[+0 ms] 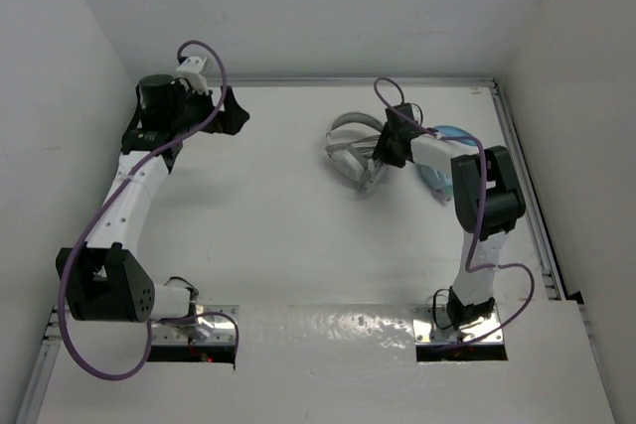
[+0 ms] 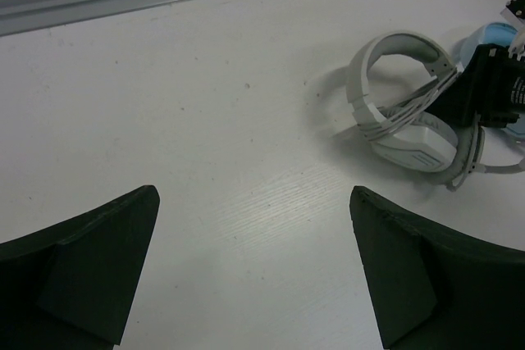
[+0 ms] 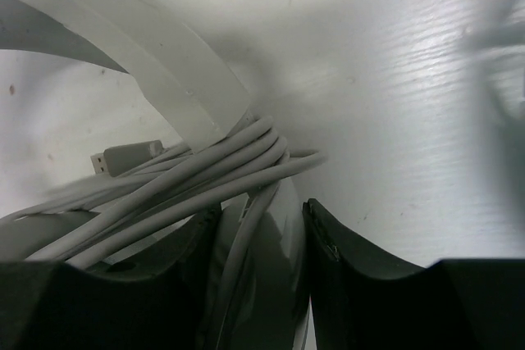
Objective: Wrap the headphones
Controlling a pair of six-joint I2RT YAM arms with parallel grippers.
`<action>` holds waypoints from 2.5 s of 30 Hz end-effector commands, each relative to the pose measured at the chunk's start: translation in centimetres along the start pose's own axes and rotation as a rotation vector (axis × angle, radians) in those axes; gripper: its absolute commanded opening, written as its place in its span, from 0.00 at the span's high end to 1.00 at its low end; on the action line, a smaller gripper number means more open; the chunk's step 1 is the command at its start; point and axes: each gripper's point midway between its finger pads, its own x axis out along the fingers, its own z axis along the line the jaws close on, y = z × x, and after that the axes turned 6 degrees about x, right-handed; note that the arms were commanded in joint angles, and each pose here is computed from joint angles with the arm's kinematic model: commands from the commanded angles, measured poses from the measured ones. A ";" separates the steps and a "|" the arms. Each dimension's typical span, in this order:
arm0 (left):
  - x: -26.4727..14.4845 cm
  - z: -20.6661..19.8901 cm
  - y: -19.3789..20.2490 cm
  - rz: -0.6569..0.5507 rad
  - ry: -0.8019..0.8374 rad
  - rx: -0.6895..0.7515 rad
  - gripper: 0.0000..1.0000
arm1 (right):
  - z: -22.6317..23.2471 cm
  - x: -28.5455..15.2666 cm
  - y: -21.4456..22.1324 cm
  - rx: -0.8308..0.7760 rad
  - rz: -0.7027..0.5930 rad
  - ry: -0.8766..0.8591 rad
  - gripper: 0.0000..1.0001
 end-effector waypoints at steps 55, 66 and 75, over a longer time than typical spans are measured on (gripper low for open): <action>-2.2 4.1 22.8 0.480 -0.098 0.354 0.04 | -21.0 -18.5 5.7 0.169 -0.503 0.284 0.01; -1.9 4.1 23.6 0.503 -0.103 0.343 0.04 | -20.0 -19.0 6.0 0.100 -0.492 0.210 0.01; -2.1 4.2 23.4 0.492 -0.121 0.348 0.04 | -19.5 -19.1 5.8 0.114 -0.550 0.145 0.01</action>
